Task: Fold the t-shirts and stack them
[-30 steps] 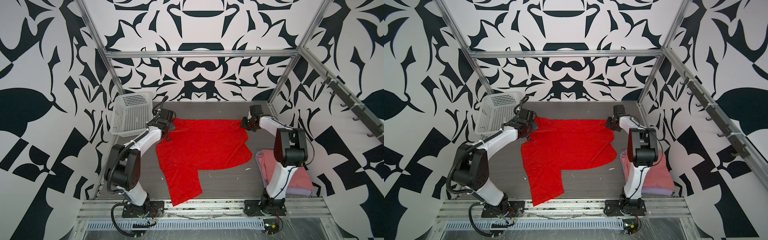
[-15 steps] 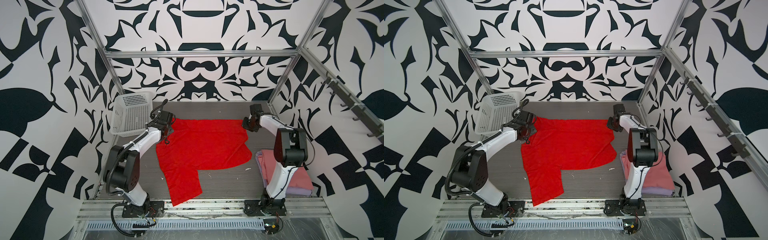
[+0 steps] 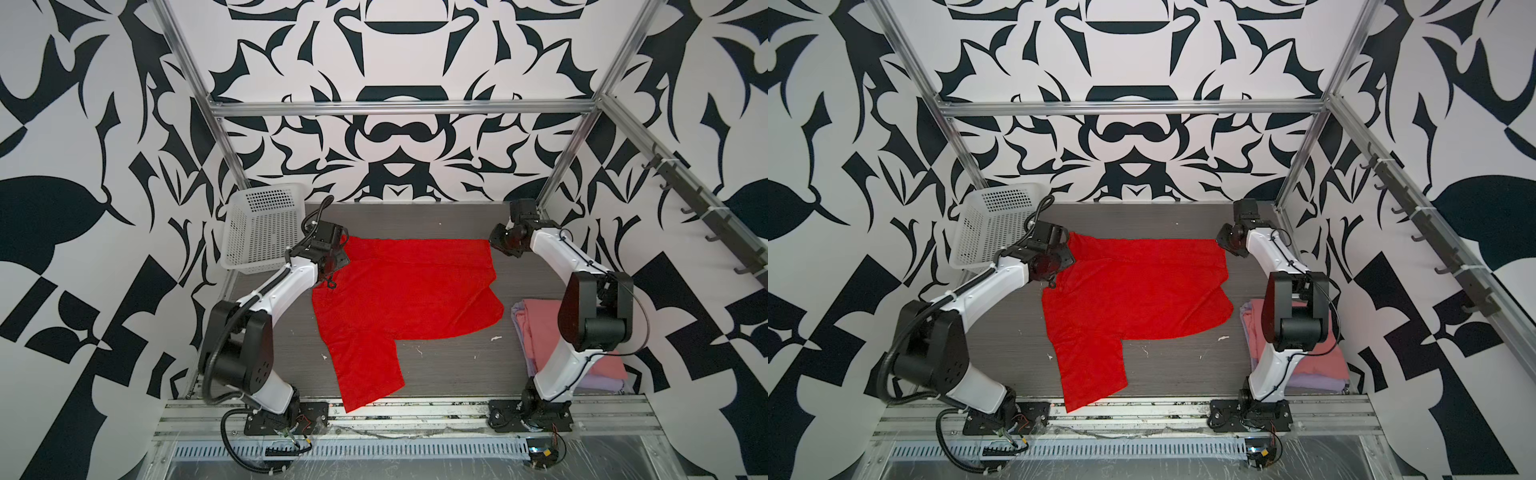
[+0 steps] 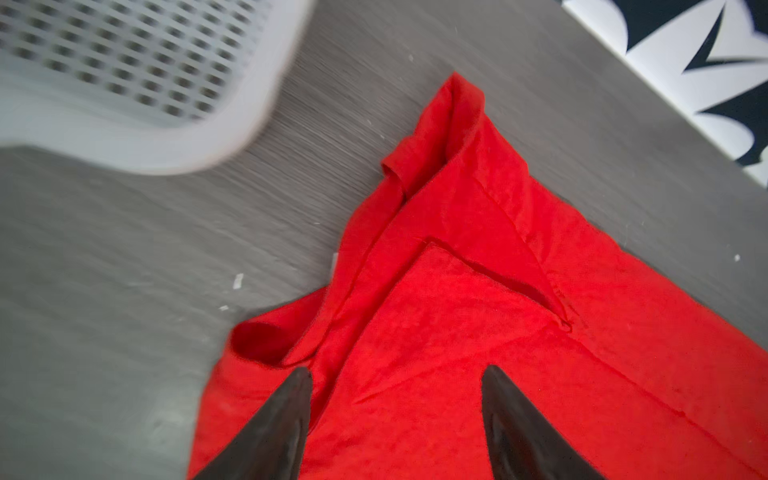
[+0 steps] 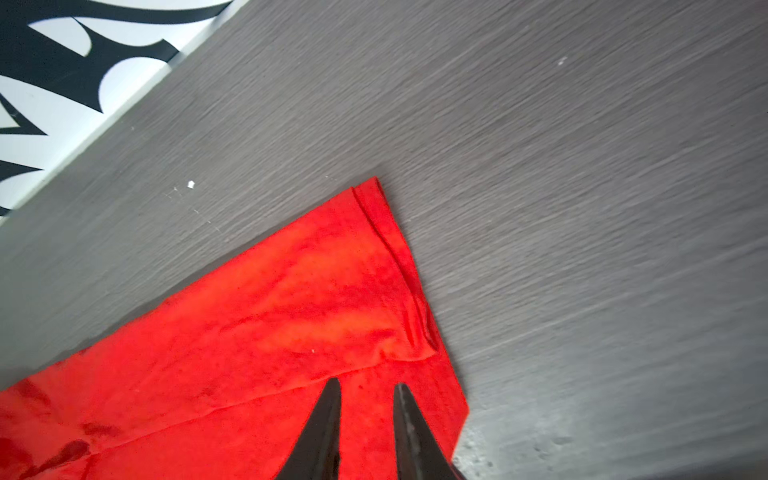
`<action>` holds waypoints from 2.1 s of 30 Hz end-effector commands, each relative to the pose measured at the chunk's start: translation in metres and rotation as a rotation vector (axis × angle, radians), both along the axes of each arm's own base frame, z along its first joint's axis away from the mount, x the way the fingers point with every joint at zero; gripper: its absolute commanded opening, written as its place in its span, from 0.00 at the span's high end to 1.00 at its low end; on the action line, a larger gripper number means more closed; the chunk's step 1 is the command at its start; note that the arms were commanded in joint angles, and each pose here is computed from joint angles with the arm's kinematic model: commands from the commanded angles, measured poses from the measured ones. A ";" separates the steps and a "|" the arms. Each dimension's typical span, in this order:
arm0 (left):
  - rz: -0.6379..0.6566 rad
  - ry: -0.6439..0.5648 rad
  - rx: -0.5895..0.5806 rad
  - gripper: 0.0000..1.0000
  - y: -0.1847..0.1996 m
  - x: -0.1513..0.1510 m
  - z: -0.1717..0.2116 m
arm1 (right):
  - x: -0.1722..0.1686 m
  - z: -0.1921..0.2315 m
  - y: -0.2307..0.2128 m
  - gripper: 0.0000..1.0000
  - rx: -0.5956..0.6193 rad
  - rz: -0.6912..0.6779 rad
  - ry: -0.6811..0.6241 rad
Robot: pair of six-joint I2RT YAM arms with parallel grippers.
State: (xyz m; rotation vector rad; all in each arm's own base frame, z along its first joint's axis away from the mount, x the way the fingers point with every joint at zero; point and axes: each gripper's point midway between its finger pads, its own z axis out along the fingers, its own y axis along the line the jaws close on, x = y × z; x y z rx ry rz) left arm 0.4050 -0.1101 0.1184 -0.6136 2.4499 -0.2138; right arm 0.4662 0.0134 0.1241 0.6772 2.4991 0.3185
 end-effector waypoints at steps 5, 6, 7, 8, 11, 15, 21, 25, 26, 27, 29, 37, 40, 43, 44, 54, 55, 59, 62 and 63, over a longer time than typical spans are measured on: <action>-0.125 -0.055 0.052 0.30 -0.027 0.074 0.002 | 0.039 -0.004 0.026 0.74 0.147 -0.006 -0.077; -0.133 -0.059 0.070 0.30 -0.027 0.084 0.001 | 0.045 -0.006 0.028 0.74 0.163 -0.006 -0.084; -0.142 -0.063 0.086 0.30 -0.027 0.092 -0.001 | 0.049 -0.006 0.031 0.74 0.174 -0.001 -0.089; -0.144 -0.066 0.101 0.29 -0.025 0.100 -0.003 | 0.054 -0.010 0.033 0.74 0.178 0.000 -0.089; -0.125 -0.060 0.147 0.30 -0.013 0.120 -0.007 | 0.064 -0.020 0.036 0.74 0.186 0.001 -0.076; -0.109 -0.050 0.191 0.37 0.000 0.137 -0.010 | 0.073 -0.029 0.040 0.75 0.197 0.010 -0.069; -0.123 -0.011 0.230 0.39 0.001 0.146 -0.023 | 0.082 -0.036 0.047 0.74 0.225 0.029 -0.075; -0.121 0.013 0.237 0.42 0.002 0.148 -0.036 | 0.083 -0.046 0.050 0.70 0.236 0.030 -0.058; -0.120 0.019 0.238 0.44 0.002 0.149 -0.038 | 0.083 -0.049 0.050 0.70 0.238 0.025 -0.050; -0.119 0.023 0.238 0.47 0.002 0.150 -0.040 | 0.082 -0.052 0.050 0.70 0.237 0.022 -0.042; -0.117 0.033 0.237 0.52 0.002 0.151 -0.045 | 0.078 -0.058 0.049 0.70 0.235 0.013 -0.019; -0.083 0.060 0.232 0.66 0.012 0.158 -0.057 | 0.072 -0.082 0.048 0.69 0.228 0.001 0.031; -0.066 0.067 0.229 0.75 0.018 0.160 -0.059 | 0.072 -0.090 0.048 0.70 0.231 -0.008 0.049; -0.039 0.078 0.193 0.83 0.026 0.160 -0.063 | 0.069 -0.097 0.047 0.71 0.234 -0.022 0.069; -0.029 0.079 0.182 0.85 0.029 0.161 -0.063 | 0.068 -0.099 0.046 0.71 0.232 -0.027 0.074; 0.018 -0.206 -0.013 1.00 0.027 0.159 0.030 | 0.056 -0.126 0.041 0.73 0.203 -0.054 0.150; 0.026 -0.254 -0.045 1.00 0.026 0.156 0.047 | 0.054 -0.129 0.039 0.74 0.199 -0.057 0.159; 0.061 -0.436 -0.162 1.00 0.026 0.138 0.117 | 0.047 -0.138 0.037 0.74 0.186 -0.061 0.188; 0.077 -0.507 -0.217 1.00 0.027 0.129 0.145 | 0.044 -0.142 0.036 0.74 0.181 -0.062 0.199; 0.082 -0.507 -0.224 1.00 0.027 0.128 0.147 | 0.044 -0.143 0.035 0.75 0.181 -0.063 0.200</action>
